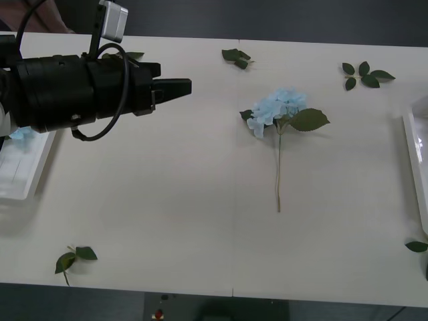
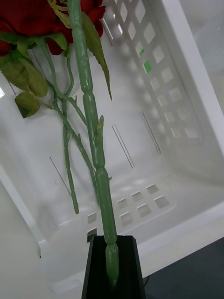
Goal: Put the red flowers into the right box and the blue flowers into the left box
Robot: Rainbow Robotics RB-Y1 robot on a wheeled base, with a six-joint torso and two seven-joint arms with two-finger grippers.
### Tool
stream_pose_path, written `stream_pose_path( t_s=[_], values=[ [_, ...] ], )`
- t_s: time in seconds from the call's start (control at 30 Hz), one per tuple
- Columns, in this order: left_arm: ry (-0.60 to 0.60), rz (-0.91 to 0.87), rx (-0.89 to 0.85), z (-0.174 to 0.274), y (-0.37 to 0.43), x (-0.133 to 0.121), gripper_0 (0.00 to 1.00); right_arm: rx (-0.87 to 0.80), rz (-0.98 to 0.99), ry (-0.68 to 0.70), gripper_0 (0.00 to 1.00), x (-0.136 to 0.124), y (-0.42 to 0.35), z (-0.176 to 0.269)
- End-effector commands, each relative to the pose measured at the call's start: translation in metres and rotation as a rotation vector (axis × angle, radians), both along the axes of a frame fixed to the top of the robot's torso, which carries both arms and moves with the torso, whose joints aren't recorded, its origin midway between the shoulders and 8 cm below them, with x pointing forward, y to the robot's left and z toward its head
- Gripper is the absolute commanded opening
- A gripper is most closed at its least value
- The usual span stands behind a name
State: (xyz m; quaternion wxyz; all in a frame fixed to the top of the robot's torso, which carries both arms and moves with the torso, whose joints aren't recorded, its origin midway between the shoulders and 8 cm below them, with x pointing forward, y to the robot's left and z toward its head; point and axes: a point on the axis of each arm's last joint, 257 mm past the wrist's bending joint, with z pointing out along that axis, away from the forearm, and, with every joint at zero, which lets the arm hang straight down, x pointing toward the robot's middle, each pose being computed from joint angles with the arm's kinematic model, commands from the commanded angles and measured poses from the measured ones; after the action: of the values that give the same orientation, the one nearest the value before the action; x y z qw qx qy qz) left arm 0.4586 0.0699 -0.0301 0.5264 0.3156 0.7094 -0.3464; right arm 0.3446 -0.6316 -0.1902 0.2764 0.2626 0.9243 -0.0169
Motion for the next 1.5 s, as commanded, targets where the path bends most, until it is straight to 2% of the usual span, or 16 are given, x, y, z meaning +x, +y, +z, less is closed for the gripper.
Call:
stream_pose_path(
  t_s=[0.03, 0.07, 0.13, 0.17, 0.23, 0.3, 0.47, 0.63, 0.87, 1.13, 1.5],
  values=[
    [-0.063, -0.052, 0.0, 0.013, 0.01, -0.017, 1.0, -0.043, -0.025, -0.032, 0.04, 0.006, -0.01, 0.02],
    [-0.067, -0.066, -0.006, 0.014, 0.012, -0.021, 1.0, -0.044, -0.025, -0.035, 0.17, 0.007, -0.01, 0.019],
    [-0.08, -0.095, -0.007, 0.013, 0.011, -0.028, 1.0, -0.05, -0.024, -0.038, 0.6, 0.009, -0.01, 0.019],
    [-0.085, -0.101, -0.008, 0.014, 0.011, -0.03, 1.0, -0.051, -0.025, -0.039, 0.66, 0.009, -0.01, 0.02],
    [-0.088, -0.118, -0.02, 0.01, 0.011, -0.037, 1.0, -0.05, -0.021, -0.042, 0.88, 0.011, -0.009, 0.021],
    [-0.101, -0.115, -0.031, 0.008, 0.011, -0.041, 1.0, -0.046, -0.007, -0.04, 0.99, 0.012, -0.006, 0.02],
    [-0.07, -0.148, -0.069, -0.002, -0.002, -0.056, 1.0, -0.023, 0.061, -0.05, 1.0, 0.028, 0.016, 0.021],
    [-0.051, -0.18, -0.089, -0.006, -0.013, -0.063, 1.0, -0.042, 0.181, -0.052, 1.0, 0.056, 0.055, 0.025],
    [-0.022, -0.188, -0.107, -0.014, -0.018, -0.068, 1.0, -0.055, 0.362, -0.08, 1.0, 0.095, 0.121, 0.039],
    [-0.013, -0.201, -0.117, -0.014, -0.021, -0.071, 1.0, 0.004, 0.498, -0.089, 1.0, 0.123, 0.187, 0.048],
    [0.001, -0.214, -0.104, -0.019, -0.022, -0.075, 1.0, 0.046, 0.592, -0.108, 1.0, 0.164, 0.275, 0.054]
  ],
)
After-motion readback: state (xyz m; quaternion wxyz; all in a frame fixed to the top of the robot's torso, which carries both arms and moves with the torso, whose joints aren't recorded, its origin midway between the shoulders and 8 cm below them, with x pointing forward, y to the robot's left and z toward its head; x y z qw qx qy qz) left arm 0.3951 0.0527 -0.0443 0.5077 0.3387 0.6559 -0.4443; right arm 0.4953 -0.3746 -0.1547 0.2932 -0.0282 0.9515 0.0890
